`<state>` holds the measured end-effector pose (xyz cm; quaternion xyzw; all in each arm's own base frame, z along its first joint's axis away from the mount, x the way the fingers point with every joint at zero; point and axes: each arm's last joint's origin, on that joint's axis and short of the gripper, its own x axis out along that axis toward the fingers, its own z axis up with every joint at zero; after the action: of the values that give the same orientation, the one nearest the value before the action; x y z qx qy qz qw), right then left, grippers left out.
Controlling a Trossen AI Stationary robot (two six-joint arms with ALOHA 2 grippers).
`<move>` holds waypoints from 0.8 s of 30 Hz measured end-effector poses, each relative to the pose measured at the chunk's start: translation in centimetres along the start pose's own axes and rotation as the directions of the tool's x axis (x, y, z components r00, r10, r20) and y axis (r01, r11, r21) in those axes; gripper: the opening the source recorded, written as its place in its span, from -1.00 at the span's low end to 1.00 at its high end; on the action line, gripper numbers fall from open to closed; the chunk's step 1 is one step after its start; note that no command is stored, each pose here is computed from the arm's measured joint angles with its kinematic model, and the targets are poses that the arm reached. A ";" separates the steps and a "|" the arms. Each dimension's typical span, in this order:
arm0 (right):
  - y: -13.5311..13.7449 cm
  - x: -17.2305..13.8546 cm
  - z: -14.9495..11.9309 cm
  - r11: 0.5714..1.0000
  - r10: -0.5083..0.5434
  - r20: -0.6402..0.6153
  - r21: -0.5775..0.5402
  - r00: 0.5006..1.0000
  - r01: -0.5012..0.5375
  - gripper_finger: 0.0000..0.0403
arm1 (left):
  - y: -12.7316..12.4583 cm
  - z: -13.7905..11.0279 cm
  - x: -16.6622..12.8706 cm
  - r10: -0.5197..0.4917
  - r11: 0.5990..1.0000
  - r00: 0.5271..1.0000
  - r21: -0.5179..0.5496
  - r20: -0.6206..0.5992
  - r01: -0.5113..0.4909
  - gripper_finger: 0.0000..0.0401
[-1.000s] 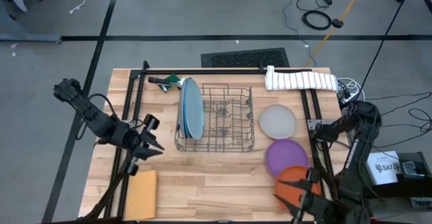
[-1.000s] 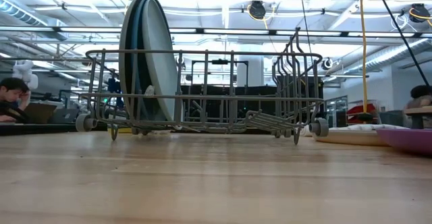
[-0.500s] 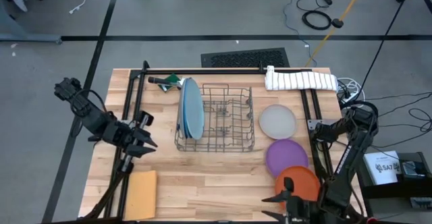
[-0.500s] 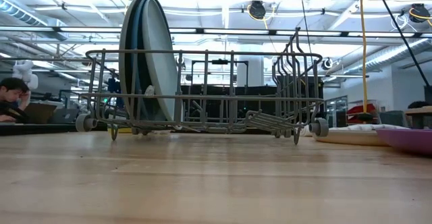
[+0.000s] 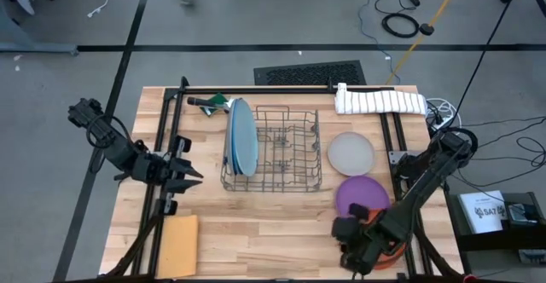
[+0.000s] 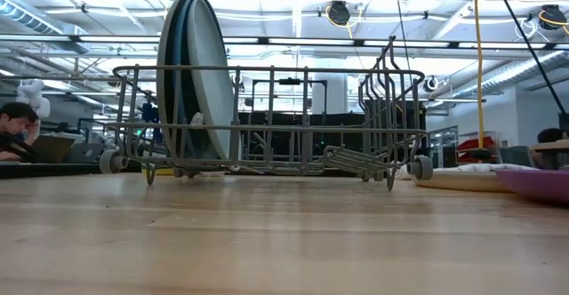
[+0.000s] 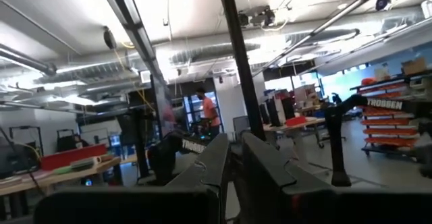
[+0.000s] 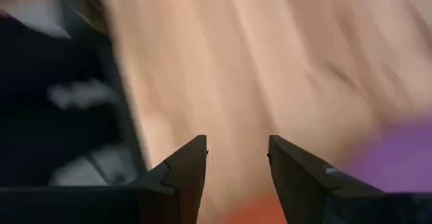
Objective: Sort dishes
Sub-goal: Put the orange plate into the green dish rack
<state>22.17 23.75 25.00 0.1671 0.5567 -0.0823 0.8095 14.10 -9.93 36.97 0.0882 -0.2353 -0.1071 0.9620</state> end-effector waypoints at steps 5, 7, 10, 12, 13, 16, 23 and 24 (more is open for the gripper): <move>-2.4 -3.1 -0.5 0.960 -0.280 -0.198 -0.045 0.939 0.276 -0.23 | 0.0 -0.1 0.0 0.001 1.000 1.000 0.002 -0.008 -0.001 -0.77; -3.0 -4.0 -0.5 0.935 -0.355 -0.225 -0.074 0.907 0.348 -0.23 | 0.0 -0.1 0.0 0.002 1.000 1.000 0.001 -0.006 -0.002 -0.77; -3.2 -4.3 -0.6 0.932 -0.362 -0.262 -0.139 0.895 0.336 -0.23 | 0.0 0.0 0.0 0.003 1.000 1.000 0.000 -0.004 -0.003 -0.77; -3.1 -4.1 -0.7 0.925 -0.363 -0.263 -0.219 0.894 0.311 -0.23 | 0.0 0.0 0.0 0.002 1.000 1.000 0.000 -0.004 -0.002 -0.77; -2.9 -4.0 -0.9 0.916 -0.368 -0.257 -0.268 0.894 0.300 -0.23 | 0.0 0.0 0.0 0.002 1.000 1.000 0.000 -0.004 -0.002 -0.77; -2.8 -3.8 -1.0 0.875 -0.393 -0.203 -0.382 0.897 0.297 -0.23 | 0.0 -0.1 0.0 0.001 1.000 1.000 0.000 -0.006 -0.001 -0.77; -3.4 -2.0 -1.2 0.871 -0.383 -0.248 -0.419 0.890 0.258 -0.23 | -0.1 -0.1 0.0 -0.005 1.000 1.000 -0.001 -0.011 0.005 -0.77; -3.4 -1.6 -1.2 0.875 -0.365 -0.254 -0.421 0.896 0.238 -0.23 | -0.1 -0.1 0.0 -0.005 1.000 1.000 -0.001 -0.011 0.005 -0.77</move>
<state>19.49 20.96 25.55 -0.0714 0.7071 -0.0713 0.6998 14.12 -10.01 36.86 0.0888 -0.2299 -0.1091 0.9630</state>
